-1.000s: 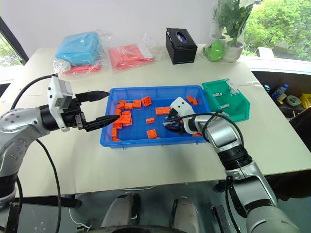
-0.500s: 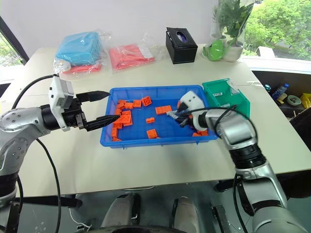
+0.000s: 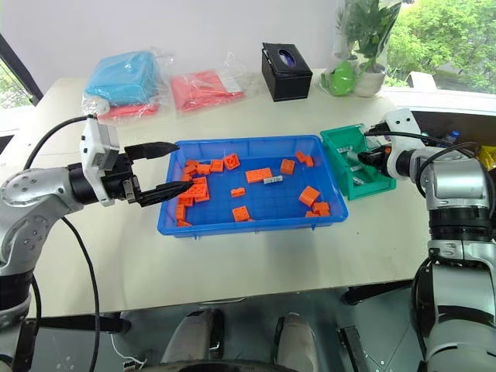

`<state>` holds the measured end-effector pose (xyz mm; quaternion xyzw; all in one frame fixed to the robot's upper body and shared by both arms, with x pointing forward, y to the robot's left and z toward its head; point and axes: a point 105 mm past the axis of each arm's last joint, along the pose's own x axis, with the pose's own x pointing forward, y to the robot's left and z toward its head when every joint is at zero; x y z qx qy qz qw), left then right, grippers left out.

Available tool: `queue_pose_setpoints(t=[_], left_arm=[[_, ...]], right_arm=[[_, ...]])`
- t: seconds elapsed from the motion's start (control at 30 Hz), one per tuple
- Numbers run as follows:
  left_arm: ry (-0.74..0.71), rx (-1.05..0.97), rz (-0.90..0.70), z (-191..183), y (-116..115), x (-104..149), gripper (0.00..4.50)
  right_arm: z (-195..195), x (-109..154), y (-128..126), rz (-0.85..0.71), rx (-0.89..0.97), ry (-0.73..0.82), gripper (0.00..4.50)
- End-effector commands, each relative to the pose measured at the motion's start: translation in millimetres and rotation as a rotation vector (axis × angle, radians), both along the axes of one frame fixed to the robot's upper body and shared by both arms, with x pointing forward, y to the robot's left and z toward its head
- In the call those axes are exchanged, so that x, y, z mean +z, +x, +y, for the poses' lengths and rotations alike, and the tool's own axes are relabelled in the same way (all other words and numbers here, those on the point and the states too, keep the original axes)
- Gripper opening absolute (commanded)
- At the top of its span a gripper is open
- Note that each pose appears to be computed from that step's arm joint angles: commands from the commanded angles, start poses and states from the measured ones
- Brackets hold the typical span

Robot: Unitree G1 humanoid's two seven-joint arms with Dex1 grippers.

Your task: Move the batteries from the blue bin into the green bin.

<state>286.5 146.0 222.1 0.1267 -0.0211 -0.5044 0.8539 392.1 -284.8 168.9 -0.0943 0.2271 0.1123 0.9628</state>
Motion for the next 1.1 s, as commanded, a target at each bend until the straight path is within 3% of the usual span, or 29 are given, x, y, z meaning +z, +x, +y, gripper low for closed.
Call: queue_pose_setpoints(t=[0.03,0.13,0.23,0.37,0.63,1.1], left_arm=[[0.006,-0.015,-0.046,-1.4,-0.8,10.7,4.50],[0.008,-0.017,-0.045,-1.3,-0.5,10.8,4.50],[0.008,-0.019,-0.049,-3.2,0.9,12.0,4.50],[0.008,-0.016,-0.058,-3.5,1.1,14.7,4.50],[0.010,0.016,-0.064,1.0,-6.0,15.6,4.50],[0.010,0.050,-0.071,4.8,-6.3,17.4,4.50]], right_arm=[[46.9,41.1,12.8,-0.192,0.203,-0.017,2.97],[91.5,41.2,10.0,-0.232,0.420,-0.018,2.97],[132.4,16.9,12.5,-0.163,0.615,-0.013,2.97],[151.3,-5.4,18.1,-0.087,0.732,-0.076,2.97],[154.5,-26.0,30.9,-0.006,0.770,-0.144,2.97],[160.0,-54.5,18.2,0.097,0.847,-0.118,2.97]])
